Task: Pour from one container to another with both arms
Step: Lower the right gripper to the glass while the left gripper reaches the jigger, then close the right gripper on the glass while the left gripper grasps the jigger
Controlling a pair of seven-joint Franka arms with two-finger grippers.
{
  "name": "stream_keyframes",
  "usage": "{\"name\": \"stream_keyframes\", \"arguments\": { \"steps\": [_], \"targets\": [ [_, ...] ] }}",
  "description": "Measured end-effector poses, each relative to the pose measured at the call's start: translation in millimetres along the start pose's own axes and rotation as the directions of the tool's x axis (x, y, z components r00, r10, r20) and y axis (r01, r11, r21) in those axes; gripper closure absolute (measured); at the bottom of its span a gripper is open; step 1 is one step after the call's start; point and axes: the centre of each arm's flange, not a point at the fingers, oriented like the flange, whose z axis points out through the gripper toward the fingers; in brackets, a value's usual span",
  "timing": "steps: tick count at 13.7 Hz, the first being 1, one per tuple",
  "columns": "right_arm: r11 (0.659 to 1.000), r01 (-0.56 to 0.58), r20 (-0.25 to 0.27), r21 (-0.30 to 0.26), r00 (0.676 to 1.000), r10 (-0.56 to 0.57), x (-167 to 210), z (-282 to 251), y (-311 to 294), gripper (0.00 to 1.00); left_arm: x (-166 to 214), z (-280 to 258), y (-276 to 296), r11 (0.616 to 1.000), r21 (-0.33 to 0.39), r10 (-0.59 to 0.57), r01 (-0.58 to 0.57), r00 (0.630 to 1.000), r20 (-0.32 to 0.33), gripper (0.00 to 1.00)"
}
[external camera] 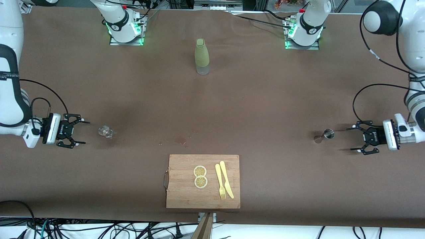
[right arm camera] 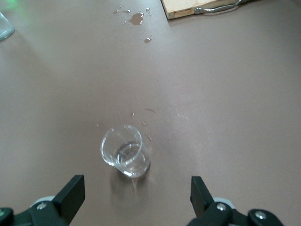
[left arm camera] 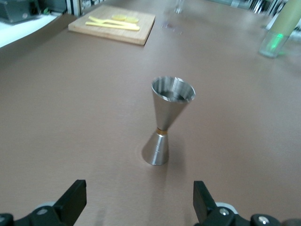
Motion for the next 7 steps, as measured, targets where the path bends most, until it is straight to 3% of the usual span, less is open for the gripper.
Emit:
{"name": "stream_keyframes", "arguments": {
  "steps": [3, 7],
  "targets": [
    [0.998, 0.055, -0.101, -0.004, 0.993, -0.055, -23, 27, -1, 0.00, -24, 26, 3, 0.999, 0.008, 0.046, -0.045, 0.989, -0.139, 0.00],
    [0.995, 0.101, -0.203, 0.000, 0.974, -0.099, -37, 60, -5, 0.00, -31, 43, 3, 0.993, 0.045, 0.116, -0.108, 0.959, -0.258, 0.00]
  ]
}}
